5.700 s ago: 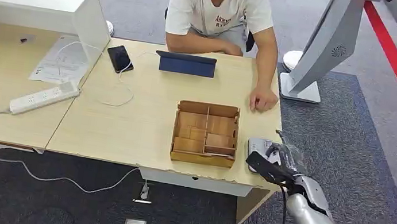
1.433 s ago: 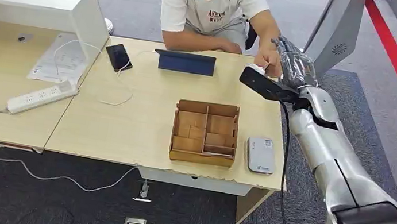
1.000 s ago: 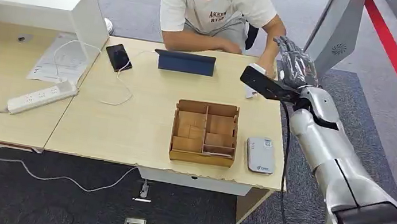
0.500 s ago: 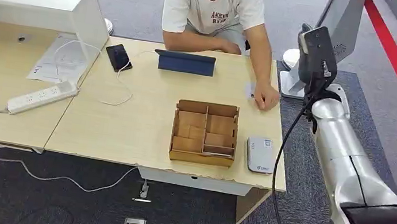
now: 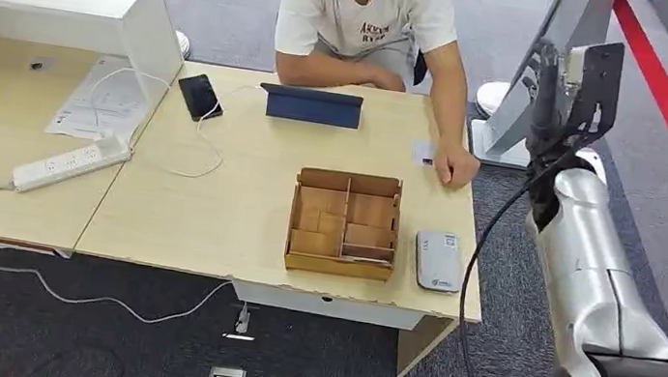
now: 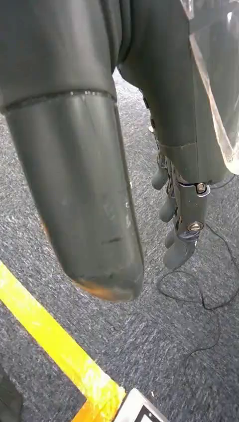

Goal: Pass the card to the sensor for recognition and then transmit it.

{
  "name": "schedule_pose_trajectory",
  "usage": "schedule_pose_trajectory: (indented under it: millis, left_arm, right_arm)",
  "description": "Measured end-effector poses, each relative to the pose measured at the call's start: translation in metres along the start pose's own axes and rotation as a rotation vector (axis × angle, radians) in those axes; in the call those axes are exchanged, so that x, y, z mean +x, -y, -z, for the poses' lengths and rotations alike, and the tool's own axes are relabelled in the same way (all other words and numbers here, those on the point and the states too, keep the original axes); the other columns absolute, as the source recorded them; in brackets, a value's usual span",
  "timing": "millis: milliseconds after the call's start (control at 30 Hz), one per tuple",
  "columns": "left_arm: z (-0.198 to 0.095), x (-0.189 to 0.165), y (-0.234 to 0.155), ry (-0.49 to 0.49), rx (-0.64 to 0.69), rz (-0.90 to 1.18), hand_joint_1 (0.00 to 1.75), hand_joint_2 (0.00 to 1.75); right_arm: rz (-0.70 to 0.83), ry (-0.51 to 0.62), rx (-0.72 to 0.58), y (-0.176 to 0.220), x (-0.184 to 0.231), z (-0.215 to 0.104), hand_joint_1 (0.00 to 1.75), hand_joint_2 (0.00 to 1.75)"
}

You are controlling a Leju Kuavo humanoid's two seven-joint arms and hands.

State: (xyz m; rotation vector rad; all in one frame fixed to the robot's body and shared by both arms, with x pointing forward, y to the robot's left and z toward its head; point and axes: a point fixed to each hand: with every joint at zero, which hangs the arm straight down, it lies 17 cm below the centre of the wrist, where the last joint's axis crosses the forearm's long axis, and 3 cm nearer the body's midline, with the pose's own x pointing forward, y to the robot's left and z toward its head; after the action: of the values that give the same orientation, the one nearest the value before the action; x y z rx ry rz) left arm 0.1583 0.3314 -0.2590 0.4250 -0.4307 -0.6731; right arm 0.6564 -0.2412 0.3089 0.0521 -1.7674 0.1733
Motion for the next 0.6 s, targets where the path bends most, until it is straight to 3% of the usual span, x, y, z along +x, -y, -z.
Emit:
schedule_pose_trajectory:
  millis: [100, 133, 233, 267, 433, 600]
  left_arm:
    - [0.000, 0.000, 0.001, -0.005, 0.000, -0.014, 0.00, 0.00]
    - [0.000, 0.001, 0.001, -0.007, 0.002, -0.020, 0.00, 0.00]
    - [-0.001, 0.001, 0.002, -0.016, 0.003, -0.040, 0.00, 0.00]
    - [-0.001, 0.000, 0.002, -0.019, 0.003, -0.046, 0.00, 0.00]
    - [-0.001, 0.000, 0.002, -0.027, 0.004, -0.055, 0.00, 0.00]
    - [-0.001, 0.000, 0.002, -0.026, 0.003, -0.058, 0.00, 0.00]
  right_arm:
    - [0.135, -0.042, 0.019, -0.004, -0.015, -0.010, 0.00, 1.75]
    - [0.183, -0.066, 0.011, -0.003, -0.027, -0.017, 0.00, 0.00]
    - [0.272, -0.125, -0.007, -0.004, -0.066, -0.042, 0.00, 0.00]
    - [0.290, -0.145, -0.009, -0.004, -0.078, -0.051, 0.00, 1.75]
    - [0.353, -0.221, 0.032, -0.022, -0.117, -0.090, 0.00, 1.75]
    - [0.370, -0.235, 0.092, -0.041, -0.127, -0.115, 0.00, 1.75]
